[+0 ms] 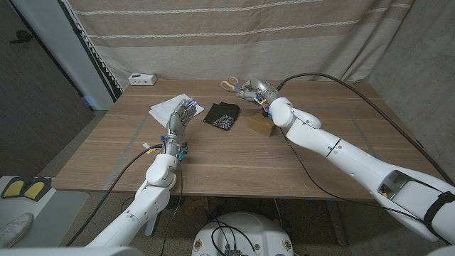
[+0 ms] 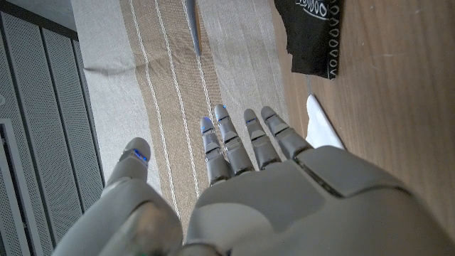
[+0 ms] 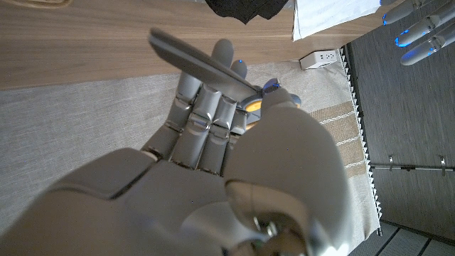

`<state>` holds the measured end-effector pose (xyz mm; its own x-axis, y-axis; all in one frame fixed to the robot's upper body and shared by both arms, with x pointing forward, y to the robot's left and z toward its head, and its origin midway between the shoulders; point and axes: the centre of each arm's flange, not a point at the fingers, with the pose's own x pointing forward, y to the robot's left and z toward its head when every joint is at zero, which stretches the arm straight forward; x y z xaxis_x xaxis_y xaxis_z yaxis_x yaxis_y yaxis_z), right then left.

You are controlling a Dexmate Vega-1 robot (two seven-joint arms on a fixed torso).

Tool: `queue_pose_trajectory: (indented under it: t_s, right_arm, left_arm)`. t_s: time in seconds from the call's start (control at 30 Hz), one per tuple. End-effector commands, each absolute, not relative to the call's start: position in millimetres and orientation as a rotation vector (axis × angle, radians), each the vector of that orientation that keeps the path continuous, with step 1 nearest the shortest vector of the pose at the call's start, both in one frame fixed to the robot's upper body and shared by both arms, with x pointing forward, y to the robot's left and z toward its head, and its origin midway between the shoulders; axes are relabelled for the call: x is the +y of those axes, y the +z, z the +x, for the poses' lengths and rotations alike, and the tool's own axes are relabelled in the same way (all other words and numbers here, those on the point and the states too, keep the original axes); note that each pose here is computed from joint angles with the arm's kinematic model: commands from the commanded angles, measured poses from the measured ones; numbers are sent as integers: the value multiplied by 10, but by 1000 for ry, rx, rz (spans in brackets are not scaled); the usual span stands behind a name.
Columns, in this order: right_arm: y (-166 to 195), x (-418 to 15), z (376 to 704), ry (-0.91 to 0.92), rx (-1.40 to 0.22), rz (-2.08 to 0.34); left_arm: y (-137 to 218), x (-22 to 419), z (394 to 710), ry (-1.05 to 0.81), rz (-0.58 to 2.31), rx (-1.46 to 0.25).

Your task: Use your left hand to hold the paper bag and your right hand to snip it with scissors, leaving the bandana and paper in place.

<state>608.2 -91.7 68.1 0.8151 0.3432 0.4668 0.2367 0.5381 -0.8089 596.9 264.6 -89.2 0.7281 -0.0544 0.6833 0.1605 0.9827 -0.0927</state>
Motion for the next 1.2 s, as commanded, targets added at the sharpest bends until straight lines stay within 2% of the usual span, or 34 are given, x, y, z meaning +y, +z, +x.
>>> queue_pose_trajectory:
  t_s: [0.03, 0.57, 1.2]
  right_arm:
    - [673, -973, 5965, 62, -633, -1052]
    - [777, -1231, 5856, 93, -606, -1145]
    - [800, -1363, 5796, 99, -545, -1237]
  left_arm:
    - [-854, 2698, 5945, -131, -125, -752]
    - [-832, 2494, 5984, -128, -122, -748]
    - [-750, 2549, 6012, -125, -73, -742]
